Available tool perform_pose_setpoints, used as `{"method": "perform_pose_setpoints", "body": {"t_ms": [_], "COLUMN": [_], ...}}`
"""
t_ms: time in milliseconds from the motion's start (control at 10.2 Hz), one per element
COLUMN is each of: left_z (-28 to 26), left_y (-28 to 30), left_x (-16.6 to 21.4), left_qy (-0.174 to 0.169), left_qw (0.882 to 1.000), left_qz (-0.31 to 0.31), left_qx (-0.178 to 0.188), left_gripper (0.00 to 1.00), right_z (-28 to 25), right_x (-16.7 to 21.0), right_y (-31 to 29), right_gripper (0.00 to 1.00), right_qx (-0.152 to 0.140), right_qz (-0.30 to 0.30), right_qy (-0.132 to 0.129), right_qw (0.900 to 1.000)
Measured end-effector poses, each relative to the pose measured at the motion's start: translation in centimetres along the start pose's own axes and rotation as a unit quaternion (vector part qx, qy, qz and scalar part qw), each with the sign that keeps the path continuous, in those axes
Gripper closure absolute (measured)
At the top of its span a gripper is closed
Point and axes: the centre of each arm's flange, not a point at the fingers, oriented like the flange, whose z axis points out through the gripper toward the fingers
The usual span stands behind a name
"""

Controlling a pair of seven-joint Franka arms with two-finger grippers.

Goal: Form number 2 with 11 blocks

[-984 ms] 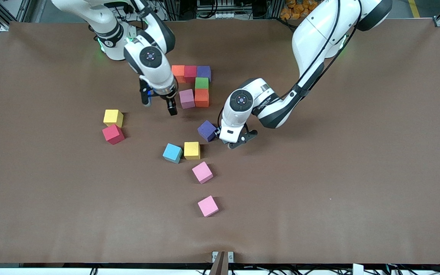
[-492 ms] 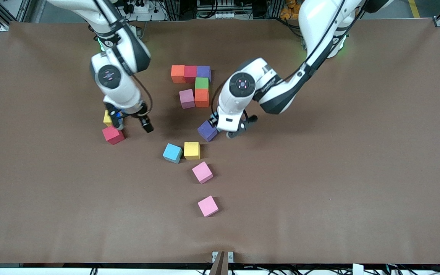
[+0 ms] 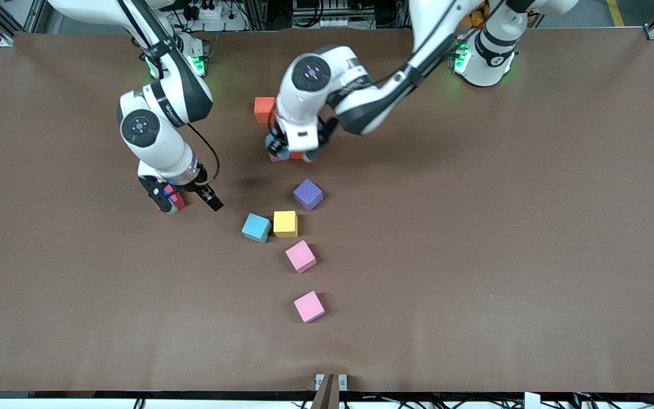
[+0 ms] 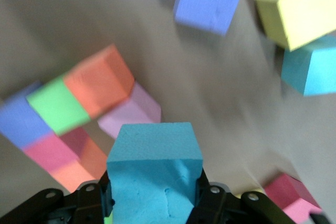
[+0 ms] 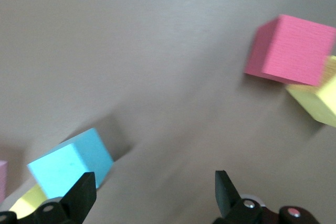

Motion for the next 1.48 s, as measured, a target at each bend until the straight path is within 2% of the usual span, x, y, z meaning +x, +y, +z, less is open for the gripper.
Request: {"method": "perform_pose_setpoints", "body": {"t_ms": [197,394,492,689,787,1476], "left_z": [1.4,2.4,3.5,7.8,10.2,17.1], "left_y": [0.2,0.9,1.2,0.2,-1.0,-4.9], "left_x": [-1.2,-2.0,-2.2,-2.6,-3.0,-2.7], "left_qy": [-0.04,-0.081,-0.09,-0.065,-0.054,-0.005], "left_qw": [0.994,0.978,0.97,0.963,0.965,0.971], "left_qz": [-0.098,-0.182,-0.212,-0.245,-0.24,-0.232], "left_qx": [-0.035,-0.065,-0.078,-0.095,-0.095,-0.06], "left_gripper": [0.42,0.42,0.42,0.42,0.42,0.42], "right_z": [1.7,4.0,5.0,6.9,7.5,7.2], "right_x": [-0.2,-0.2,-0.1,-0.5,-0.7,-0.4], "right_y": [-4.0,-7.2,-8.3,-10.2,-10.7,-11.2], "right_gripper": [0.0,0.0,0.0,0.0,0.0,0.0], "right_qx": [-0.001,-0.004,-0.013,-0.044,-0.048,-0.046], "right_qz": [-0.076,-0.114,-0.134,-0.171,-0.178,-0.184], "right_qy": [0.016,0.022,0.018,0.019,0.02,0.025], "right_qw": [0.997,0.993,0.991,0.984,0.983,0.981]}}
